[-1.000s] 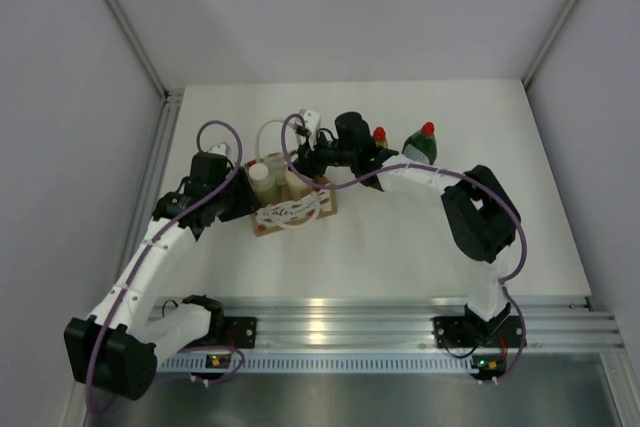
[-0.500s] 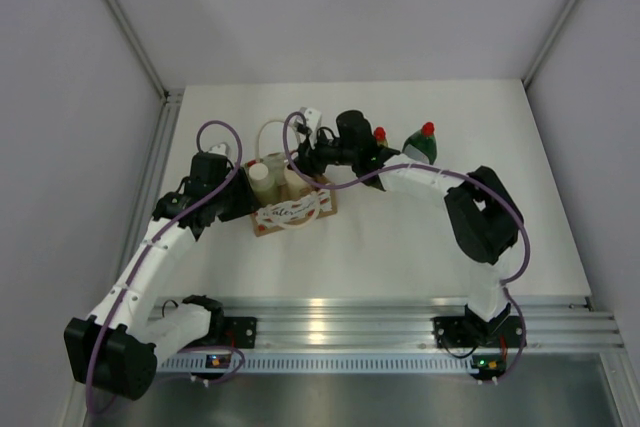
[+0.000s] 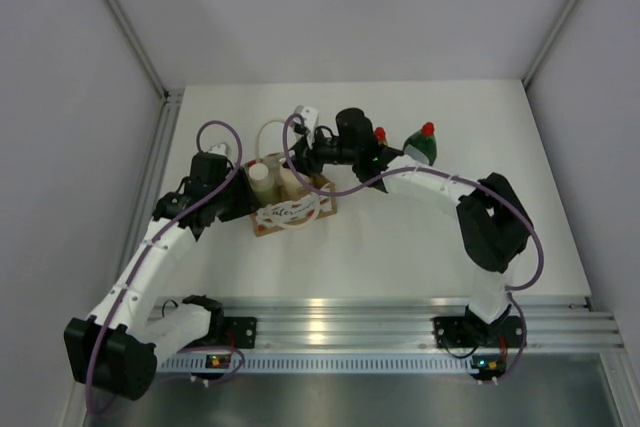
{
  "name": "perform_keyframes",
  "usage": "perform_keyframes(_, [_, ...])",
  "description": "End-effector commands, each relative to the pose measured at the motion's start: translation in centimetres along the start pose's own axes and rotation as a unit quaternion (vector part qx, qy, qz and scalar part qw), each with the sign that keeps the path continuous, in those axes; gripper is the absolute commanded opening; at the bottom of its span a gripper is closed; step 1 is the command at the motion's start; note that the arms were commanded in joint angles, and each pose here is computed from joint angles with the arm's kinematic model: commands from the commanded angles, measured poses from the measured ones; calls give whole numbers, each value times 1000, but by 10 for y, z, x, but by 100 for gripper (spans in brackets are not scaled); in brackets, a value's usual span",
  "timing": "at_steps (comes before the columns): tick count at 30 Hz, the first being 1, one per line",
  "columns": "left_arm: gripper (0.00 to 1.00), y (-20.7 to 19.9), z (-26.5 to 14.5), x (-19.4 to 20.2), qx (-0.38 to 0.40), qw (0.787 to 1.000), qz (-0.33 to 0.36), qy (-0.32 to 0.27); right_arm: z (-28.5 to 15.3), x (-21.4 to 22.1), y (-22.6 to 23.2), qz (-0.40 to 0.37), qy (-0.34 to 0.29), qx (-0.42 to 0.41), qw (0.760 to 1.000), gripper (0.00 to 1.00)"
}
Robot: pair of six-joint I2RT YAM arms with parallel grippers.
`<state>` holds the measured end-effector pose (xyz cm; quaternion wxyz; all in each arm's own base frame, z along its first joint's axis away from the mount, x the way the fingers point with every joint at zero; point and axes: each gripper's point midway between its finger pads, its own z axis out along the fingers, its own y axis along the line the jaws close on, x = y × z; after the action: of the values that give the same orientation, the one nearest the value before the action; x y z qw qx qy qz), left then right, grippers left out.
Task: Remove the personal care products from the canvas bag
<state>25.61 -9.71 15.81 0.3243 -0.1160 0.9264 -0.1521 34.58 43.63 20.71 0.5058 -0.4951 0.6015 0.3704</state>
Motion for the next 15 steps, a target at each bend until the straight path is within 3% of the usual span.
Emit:
perform_keyframes(1, [49, -2, -2, 0, 5, 1000, 3, -5, -29, -142, 15, -112, -150, 6, 982, 0])
perform_keyframes(15, [49, -2, -4, -1, 5, 1000, 2, -10, -57, -193, 5, -99, -150, 82, 980, 0])
